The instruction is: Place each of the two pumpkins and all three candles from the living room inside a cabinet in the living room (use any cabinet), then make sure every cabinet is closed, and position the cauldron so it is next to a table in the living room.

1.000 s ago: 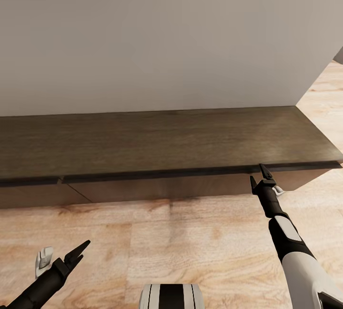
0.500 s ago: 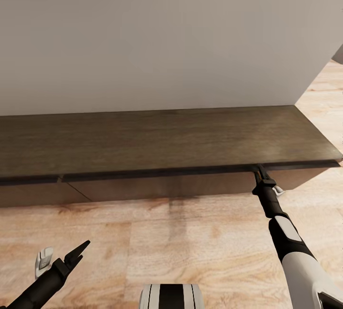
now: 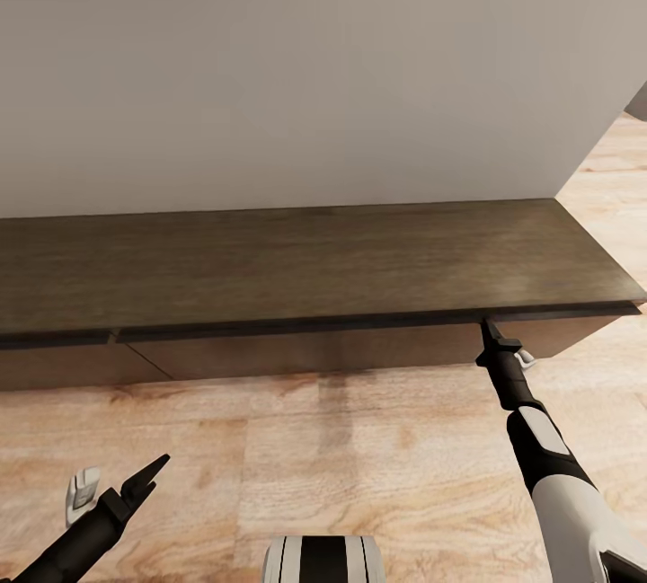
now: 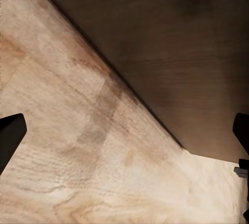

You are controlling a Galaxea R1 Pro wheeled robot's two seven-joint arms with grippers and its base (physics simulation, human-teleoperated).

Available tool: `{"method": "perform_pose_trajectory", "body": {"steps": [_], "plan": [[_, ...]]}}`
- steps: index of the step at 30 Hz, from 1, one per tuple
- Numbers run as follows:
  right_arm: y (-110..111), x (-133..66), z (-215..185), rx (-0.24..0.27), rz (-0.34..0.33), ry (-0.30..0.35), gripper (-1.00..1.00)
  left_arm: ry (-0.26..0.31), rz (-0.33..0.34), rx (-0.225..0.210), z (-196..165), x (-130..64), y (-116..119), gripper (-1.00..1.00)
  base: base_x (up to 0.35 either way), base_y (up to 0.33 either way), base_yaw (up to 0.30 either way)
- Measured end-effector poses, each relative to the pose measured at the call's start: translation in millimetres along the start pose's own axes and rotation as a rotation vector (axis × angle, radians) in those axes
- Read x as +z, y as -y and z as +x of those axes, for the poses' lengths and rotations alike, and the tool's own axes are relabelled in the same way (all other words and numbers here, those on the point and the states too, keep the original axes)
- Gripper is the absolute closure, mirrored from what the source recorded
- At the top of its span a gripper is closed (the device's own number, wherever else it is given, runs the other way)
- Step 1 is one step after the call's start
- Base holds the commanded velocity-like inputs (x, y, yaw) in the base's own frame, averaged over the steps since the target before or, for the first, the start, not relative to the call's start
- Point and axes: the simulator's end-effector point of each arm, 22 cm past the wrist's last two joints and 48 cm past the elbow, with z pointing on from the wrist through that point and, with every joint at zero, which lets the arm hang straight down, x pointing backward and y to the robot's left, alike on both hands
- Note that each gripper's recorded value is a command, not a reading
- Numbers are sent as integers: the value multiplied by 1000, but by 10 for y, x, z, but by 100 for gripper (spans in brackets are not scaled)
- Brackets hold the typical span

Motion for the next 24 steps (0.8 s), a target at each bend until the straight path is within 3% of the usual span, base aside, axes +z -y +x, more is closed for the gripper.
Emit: {"method": "perform_pose_trajectory", "body": {"steps": [9,24], "plan": [[0,0,3,7,0,1,100,0,-1,-1,3,-3,-4,-100,-1,0,0],[1,21,48,-15,8,-18,100,-1,-1,-2,7,-2,-7,-100,-99,-25,0]]}}
